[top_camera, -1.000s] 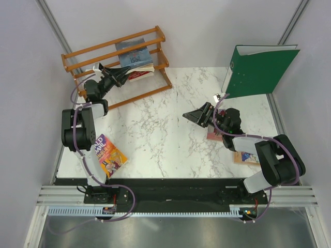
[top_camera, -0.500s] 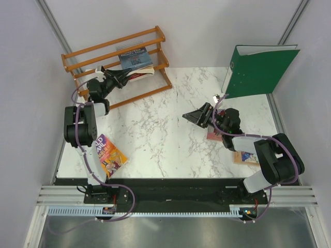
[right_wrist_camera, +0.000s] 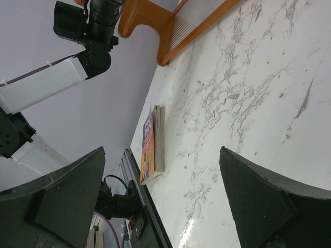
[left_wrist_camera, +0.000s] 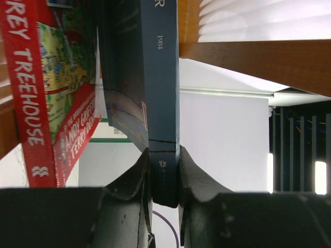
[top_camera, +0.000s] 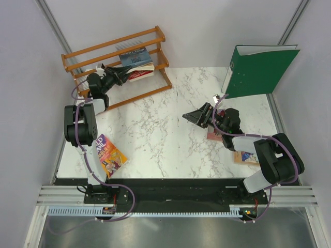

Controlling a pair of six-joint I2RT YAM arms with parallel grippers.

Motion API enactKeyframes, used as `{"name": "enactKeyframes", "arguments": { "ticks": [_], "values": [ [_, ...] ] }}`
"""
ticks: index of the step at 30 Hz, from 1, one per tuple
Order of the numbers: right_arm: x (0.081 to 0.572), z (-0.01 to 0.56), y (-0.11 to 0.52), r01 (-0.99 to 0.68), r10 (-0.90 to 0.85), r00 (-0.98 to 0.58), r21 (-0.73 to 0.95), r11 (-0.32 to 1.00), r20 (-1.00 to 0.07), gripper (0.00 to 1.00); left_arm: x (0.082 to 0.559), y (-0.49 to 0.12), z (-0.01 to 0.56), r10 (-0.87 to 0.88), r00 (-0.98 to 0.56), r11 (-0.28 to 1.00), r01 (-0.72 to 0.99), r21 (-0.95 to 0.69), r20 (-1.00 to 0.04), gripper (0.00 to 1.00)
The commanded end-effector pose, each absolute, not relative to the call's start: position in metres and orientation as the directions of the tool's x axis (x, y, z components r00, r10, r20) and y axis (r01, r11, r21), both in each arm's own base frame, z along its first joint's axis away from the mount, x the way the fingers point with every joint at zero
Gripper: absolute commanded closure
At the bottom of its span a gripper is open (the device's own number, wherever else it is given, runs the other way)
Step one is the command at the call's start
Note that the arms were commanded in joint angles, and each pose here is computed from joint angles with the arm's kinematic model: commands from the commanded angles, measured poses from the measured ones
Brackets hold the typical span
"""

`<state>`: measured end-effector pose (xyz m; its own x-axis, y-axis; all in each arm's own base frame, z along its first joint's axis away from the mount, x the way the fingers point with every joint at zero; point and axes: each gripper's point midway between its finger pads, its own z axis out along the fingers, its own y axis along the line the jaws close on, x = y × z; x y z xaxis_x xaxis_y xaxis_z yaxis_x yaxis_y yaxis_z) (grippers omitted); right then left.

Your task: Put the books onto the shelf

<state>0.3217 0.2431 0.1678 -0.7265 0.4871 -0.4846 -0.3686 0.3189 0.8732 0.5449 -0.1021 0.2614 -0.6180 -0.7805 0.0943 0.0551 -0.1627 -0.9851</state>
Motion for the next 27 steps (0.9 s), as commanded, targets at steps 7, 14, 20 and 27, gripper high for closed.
{"name": "enactKeyframes", "arguments": {
  "ticks": [7,14,20,27],
  "values": [
    [0.322,0.175,0.244,-0.416,0.478,-0.711,0.857,0.305,-0.515,0.02,0.555,-0.094,0.286,-0.816,-0.578,-0.066,0.155,-0.986,-0.036,0.75],
    [0.322,0.176,0.243,-0.416,0.480,-0.711,0.858,0.303,-0.514,0.02,0.561,-0.096,0.281,-0.807,-0.590,-0.054,0.080,-0.995,-0.004,0.72],
    [0.322,0.177,0.243,-0.417,0.482,-0.709,0.858,0.301,-0.514,0.02,0.562,-0.093,0.281,-0.818,-0.576,-0.037,0.028,-0.999,0.014,0.66],
    [0.321,0.180,0.243,-0.422,0.484,-0.708,0.857,0.295,-0.515,0.02,0.553,-0.087,0.278,-0.838,-0.545,0.004,-0.046,-0.999,0.022,0.33]
  ]
}}
